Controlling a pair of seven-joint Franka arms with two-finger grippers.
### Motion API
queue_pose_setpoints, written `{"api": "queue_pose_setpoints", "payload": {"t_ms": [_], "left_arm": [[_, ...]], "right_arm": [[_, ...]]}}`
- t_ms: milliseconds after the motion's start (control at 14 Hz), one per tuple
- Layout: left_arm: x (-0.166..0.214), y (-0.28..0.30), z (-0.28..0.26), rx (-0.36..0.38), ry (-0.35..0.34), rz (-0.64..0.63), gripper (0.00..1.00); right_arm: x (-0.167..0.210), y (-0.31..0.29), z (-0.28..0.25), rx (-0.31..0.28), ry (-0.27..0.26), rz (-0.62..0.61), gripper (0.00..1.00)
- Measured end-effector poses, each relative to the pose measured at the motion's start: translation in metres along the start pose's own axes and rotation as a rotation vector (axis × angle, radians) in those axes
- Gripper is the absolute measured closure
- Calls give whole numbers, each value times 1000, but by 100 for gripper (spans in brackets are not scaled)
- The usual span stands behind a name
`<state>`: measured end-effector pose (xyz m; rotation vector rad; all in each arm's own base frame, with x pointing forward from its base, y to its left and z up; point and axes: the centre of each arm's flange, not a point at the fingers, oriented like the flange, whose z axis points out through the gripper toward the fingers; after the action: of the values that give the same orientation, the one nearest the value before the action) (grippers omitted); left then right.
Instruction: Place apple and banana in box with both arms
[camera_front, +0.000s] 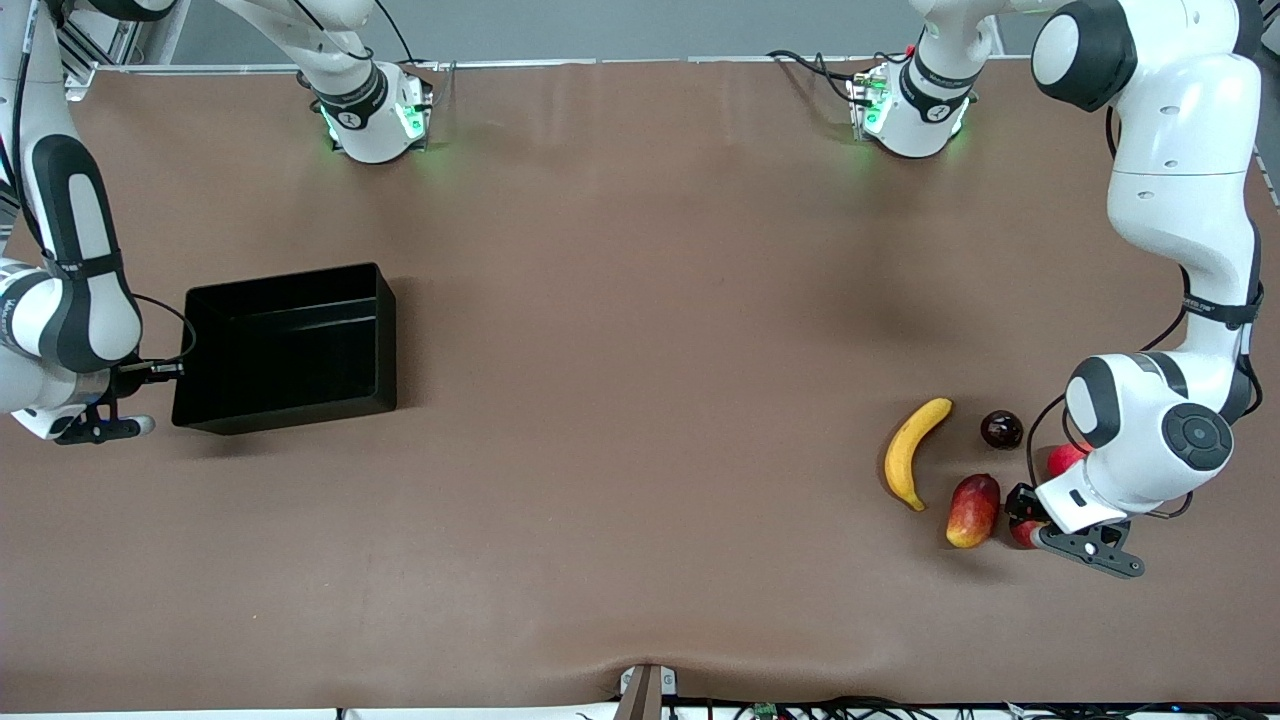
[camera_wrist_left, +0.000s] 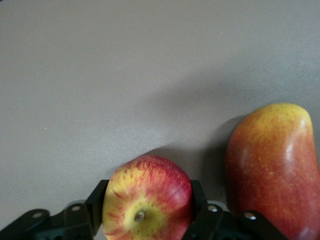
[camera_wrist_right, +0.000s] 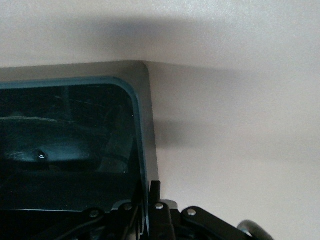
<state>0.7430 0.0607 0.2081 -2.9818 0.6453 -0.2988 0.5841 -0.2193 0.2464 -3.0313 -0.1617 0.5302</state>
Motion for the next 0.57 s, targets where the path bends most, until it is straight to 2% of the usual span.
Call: {"api": "queue_pose_setpoints", "payload": {"t_ms": [287,573], "left_arm": [[4,-3,-6,8,13,11,32],[23,-8,-45,56,62,49,32]], "right_arm": [[4,-10,-25,23,-19,-11,94],[12,-45,-72,115,-24,45,94]]}}
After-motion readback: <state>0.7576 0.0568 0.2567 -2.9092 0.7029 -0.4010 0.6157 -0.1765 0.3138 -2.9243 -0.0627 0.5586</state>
